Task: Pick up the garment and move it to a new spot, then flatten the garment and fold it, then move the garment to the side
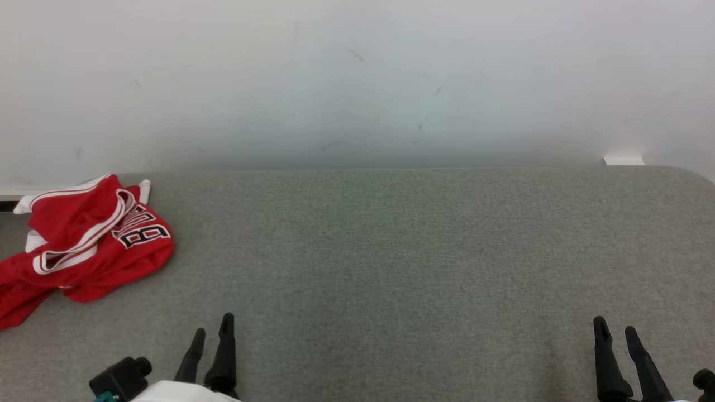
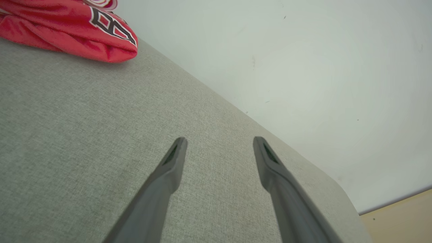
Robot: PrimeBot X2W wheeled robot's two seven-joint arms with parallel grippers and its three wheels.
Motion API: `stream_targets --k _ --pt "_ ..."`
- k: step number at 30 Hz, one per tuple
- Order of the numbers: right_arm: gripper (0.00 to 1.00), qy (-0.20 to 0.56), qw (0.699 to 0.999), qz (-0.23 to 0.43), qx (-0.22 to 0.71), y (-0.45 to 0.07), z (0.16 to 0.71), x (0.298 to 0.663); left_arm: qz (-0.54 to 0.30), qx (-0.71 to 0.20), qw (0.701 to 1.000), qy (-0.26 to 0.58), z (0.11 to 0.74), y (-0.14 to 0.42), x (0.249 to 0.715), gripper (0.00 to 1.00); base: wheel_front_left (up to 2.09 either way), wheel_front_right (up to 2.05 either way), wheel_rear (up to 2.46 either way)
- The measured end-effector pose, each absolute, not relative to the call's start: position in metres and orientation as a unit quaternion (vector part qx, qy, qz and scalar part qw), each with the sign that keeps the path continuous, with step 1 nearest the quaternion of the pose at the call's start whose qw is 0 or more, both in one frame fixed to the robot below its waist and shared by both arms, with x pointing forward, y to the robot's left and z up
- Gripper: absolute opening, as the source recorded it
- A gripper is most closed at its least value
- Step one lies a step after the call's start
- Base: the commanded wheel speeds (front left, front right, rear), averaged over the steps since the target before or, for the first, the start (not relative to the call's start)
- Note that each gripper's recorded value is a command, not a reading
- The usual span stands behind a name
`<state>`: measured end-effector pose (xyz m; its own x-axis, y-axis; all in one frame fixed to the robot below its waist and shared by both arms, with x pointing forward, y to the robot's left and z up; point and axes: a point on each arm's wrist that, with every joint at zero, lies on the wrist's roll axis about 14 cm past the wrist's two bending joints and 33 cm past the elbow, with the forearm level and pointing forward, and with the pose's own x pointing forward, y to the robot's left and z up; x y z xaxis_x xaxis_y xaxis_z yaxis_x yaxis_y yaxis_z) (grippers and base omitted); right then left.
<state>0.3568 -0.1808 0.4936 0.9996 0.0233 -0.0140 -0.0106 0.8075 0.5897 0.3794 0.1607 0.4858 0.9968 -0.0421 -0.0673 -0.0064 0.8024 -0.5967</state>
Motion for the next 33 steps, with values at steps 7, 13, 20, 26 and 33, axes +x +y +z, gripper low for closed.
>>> stream_targets --k 7,13,20,26,33 --pt "1.00 0.003 0.962 0.018 0.272 -0.177 0.497 0.356 -0.014 -0.269 0.962 0.037 0.484 0.160 0.377 1.00 0.00 0.00 0.00" --pt "1.00 -0.003 0.971 0.024 0.239 -0.175 0.499 0.356 -0.023 -0.228 0.973 0.031 0.486 0.157 0.377 1.00 0.00 0.00 0.00" --pt "1.00 -0.011 0.978 0.032 0.204 -0.173 0.503 0.355 -0.028 -0.189 0.981 0.027 0.486 0.155 0.375 1.00 0.00 0.00 0.00" --pt "1.00 -0.015 0.984 0.036 0.176 -0.172 0.503 0.353 -0.036 -0.159 0.986 0.022 0.487 0.153 0.374 1.00 0.00 0.00 0.00" --pt "1.00 -0.021 0.987 0.039 0.153 -0.171 0.505 0.352 -0.046 -0.131 0.990 0.016 0.488 0.148 0.373 1.00 0.00 0.00 0.00"
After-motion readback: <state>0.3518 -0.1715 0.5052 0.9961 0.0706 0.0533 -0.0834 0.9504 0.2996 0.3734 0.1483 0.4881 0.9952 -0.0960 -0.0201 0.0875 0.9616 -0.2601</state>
